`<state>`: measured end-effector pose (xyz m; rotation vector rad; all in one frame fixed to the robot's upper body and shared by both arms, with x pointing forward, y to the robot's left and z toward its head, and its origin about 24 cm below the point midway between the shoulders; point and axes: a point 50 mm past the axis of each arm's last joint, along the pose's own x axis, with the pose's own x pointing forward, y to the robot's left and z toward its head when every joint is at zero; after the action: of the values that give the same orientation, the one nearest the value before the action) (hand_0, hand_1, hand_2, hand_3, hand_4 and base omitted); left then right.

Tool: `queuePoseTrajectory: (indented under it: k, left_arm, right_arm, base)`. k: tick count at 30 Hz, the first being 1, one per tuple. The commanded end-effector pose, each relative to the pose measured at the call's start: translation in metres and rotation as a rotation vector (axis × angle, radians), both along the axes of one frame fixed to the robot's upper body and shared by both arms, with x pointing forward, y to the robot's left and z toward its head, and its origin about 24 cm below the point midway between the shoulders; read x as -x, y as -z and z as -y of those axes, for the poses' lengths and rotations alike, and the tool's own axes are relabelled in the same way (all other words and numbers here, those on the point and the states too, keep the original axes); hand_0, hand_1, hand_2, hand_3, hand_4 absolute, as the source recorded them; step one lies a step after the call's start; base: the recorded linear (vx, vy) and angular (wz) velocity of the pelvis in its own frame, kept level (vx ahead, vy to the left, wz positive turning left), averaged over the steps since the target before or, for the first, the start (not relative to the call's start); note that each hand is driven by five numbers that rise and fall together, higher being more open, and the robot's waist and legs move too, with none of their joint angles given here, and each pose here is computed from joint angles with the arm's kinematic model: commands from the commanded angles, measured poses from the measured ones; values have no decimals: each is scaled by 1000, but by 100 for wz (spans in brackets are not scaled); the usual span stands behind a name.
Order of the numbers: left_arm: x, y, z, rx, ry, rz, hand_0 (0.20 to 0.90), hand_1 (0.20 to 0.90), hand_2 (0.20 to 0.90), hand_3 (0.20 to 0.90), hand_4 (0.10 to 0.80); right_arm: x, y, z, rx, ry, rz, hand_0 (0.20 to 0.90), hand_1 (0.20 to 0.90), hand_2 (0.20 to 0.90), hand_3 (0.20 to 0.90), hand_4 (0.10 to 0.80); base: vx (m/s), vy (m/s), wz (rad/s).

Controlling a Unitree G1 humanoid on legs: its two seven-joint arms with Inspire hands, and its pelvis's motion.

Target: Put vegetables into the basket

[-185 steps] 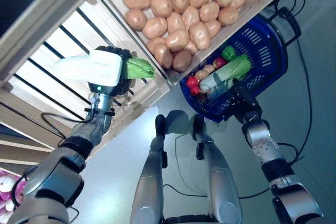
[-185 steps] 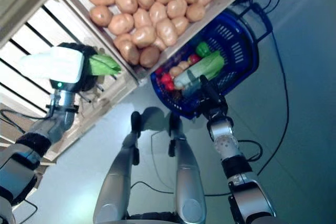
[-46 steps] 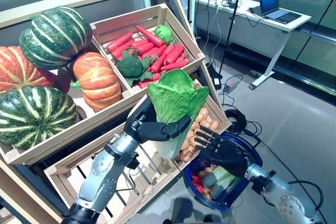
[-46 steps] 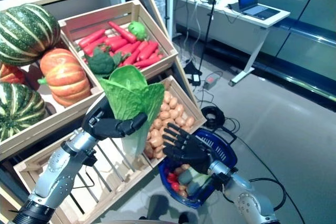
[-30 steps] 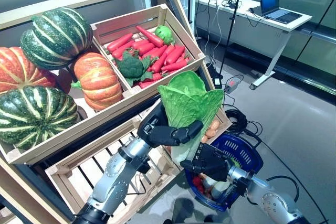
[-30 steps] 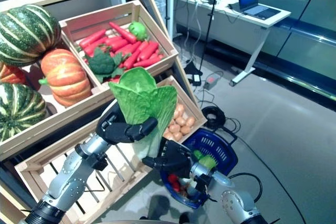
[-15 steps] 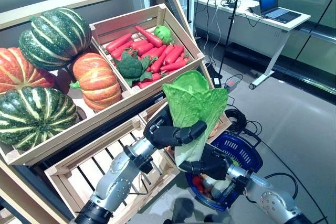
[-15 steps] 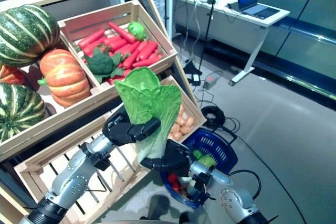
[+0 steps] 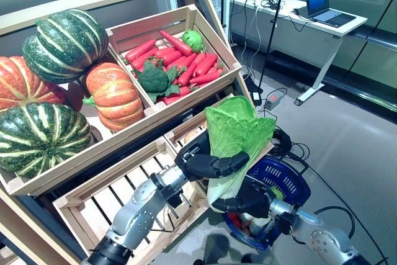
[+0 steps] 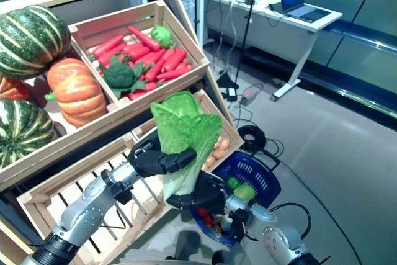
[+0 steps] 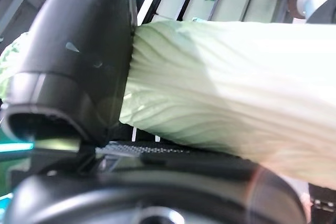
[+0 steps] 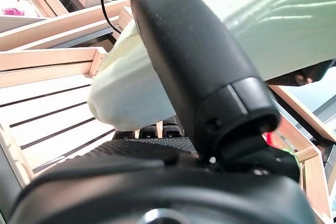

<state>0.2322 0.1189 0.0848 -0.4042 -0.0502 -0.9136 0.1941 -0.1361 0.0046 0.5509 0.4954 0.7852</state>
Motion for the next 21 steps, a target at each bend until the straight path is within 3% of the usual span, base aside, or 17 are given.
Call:
queuePoseTrajectory:
  k: [1, 10, 11, 12, 21]
  left_arm:
    - [15, -8, 41, 84, 300, 51, 300, 300, 300, 300, 400]
    - [15, -13, 38, 54, 288, 93, 302, 302, 302, 302, 402]
    - [14, -13, 37, 52, 279, 93, 547, 547, 547, 547, 565]
    - [13, -13, 36, 49, 264, 91, 900, 900, 900, 900, 800]
    - [2, -22, 14, 76, 64, 120, 900, 900, 900, 900, 800]
  right_arm:
    - [-36, -83, -22, -309, 64, 418, 300, 300, 300, 300, 400]
    - [-35, -80, -15, -291, 100, 401, 300, 300, 300, 300, 400]
    - [-35, -79, -15, -292, 101, 401, 300, 300, 300, 300, 400]
    - [-35, -79, -13, -289, 106, 401, 300, 300, 300, 300, 400]
    - [-36, -73, -1, -241, 184, 379, 300, 300, 300, 300, 400]
  base:
    - [0, 0, 0]
    - [0, 0, 0]
    - [0, 0, 0]
    - [0, 0, 0]
    - [0, 0, 0]
